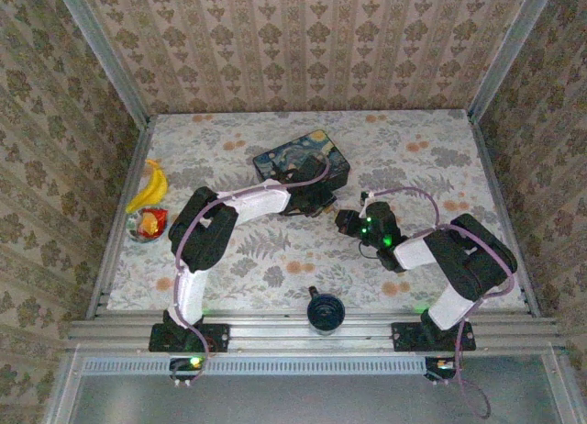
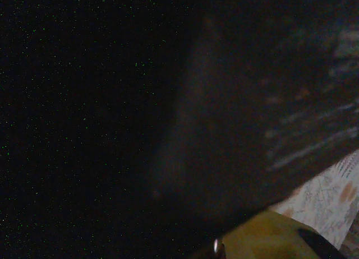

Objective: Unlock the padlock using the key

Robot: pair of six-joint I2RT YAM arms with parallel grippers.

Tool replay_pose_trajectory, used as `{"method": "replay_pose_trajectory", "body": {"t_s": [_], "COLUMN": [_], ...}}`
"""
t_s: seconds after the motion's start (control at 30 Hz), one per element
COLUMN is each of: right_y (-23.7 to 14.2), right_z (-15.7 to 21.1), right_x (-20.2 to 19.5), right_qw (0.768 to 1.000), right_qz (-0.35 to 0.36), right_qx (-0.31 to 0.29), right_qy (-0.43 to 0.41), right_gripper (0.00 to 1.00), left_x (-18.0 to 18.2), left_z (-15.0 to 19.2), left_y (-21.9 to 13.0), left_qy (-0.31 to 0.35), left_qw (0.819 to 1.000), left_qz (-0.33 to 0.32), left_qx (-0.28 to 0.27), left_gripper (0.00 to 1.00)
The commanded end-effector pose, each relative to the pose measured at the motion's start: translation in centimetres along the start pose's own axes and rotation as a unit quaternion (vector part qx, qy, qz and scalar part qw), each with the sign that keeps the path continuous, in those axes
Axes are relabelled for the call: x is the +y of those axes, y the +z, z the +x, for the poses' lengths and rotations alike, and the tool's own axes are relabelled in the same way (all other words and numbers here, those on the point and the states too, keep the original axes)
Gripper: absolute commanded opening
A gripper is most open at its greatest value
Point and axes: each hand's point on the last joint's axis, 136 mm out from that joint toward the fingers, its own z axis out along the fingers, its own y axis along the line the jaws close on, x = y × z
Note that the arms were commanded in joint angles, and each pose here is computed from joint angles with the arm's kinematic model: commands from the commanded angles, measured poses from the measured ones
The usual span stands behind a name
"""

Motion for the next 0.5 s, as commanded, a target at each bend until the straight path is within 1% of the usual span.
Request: {"method": "replay_pose_trajectory", "body": {"t_s": [0.0, 0.2, 0.47], "right_y": [0.5, 0.3, -0.9], "right_z": [-0.9, -0.8, -0.2], "right_x": [1.4, 1.6, 1.0], "right_qw": [1.0, 1.0, 1.0], "right_qz": [-0.022, -0.029, -0.015], "right_qx": [-0.014, -0.013, -0.007], "right_qy": [0.002, 0.001, 0.001], "right_gripper": [0.0, 0.0, 0.0], "left_x": [-0.6, -0.8, -0.6], "left_z": [1.6, 1.5, 1.4], "left_y": [0.0, -0.1, -0.1], "left_qy": [-0.032, -0.033, -0.036], "left_qw": [0.998, 0.998, 0.998], "left_qz": [0.02, 0.022, 0.023], "left_qx": [0.043, 0.042, 0.039], "left_gripper": [0.0, 0.0, 0.0]}}
